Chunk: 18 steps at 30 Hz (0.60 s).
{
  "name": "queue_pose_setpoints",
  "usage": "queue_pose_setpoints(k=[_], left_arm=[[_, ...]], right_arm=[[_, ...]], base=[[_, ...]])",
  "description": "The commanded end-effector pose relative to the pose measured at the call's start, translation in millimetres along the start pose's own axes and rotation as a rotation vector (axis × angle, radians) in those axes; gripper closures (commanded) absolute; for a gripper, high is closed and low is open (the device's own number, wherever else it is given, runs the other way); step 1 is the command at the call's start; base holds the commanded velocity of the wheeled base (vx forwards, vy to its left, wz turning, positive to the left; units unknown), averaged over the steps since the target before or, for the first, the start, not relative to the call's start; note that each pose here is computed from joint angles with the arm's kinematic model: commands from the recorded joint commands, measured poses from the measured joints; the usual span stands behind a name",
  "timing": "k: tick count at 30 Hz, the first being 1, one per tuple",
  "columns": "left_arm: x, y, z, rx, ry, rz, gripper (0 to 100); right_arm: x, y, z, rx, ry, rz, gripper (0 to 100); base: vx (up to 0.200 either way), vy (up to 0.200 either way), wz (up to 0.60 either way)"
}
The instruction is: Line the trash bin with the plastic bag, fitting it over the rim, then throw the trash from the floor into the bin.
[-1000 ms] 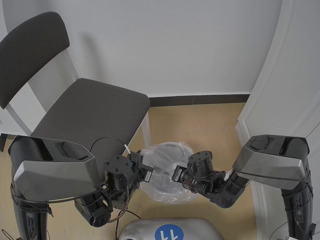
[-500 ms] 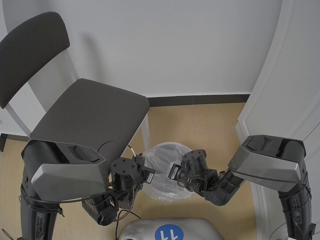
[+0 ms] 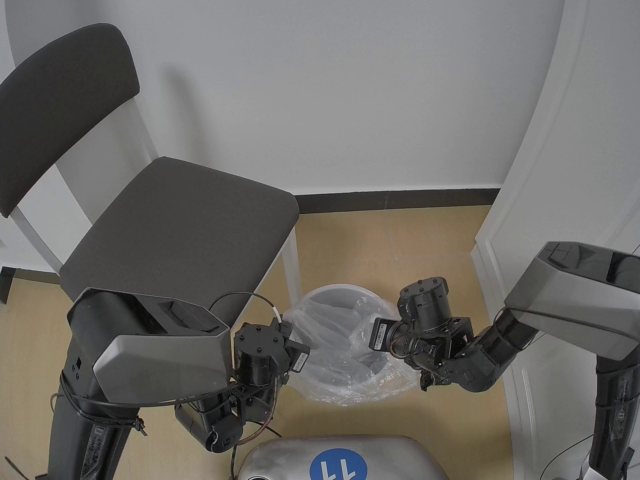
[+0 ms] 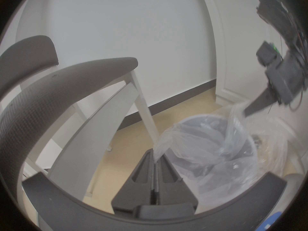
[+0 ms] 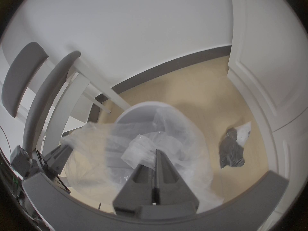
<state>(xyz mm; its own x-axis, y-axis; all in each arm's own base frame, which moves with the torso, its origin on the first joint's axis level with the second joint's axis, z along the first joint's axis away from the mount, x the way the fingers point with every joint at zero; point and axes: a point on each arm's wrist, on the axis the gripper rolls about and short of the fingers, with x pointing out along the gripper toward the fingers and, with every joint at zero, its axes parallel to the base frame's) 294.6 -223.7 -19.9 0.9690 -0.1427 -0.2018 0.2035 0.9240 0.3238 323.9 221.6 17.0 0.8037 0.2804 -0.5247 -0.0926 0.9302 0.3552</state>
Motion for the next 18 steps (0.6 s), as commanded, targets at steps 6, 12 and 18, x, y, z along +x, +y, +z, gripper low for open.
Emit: queue_pose_setpoints(k=[6,12,18], left_arm=[[4.0,19.0,-14.1,0.096,0.073,0.103,100],[3.4,22.0,-16.1,0.108,0.084,0.107,100],[1.4,26.9,-18.6,0.125,0.100,0.115,100]], right_arm=[[3.3,-43.1,29.8,-0.035,-0.049,-0.099,100],[6.6,-71.0,33.8,-0.093,-0.046,-0.165,100],[-0.2,-78.8,42.6,-0.092,-0.064,-0.179,100]], base=[[0.000,0.000,0.00],[0.000,0.000,0.00],[0.000,0.000,0.00]])
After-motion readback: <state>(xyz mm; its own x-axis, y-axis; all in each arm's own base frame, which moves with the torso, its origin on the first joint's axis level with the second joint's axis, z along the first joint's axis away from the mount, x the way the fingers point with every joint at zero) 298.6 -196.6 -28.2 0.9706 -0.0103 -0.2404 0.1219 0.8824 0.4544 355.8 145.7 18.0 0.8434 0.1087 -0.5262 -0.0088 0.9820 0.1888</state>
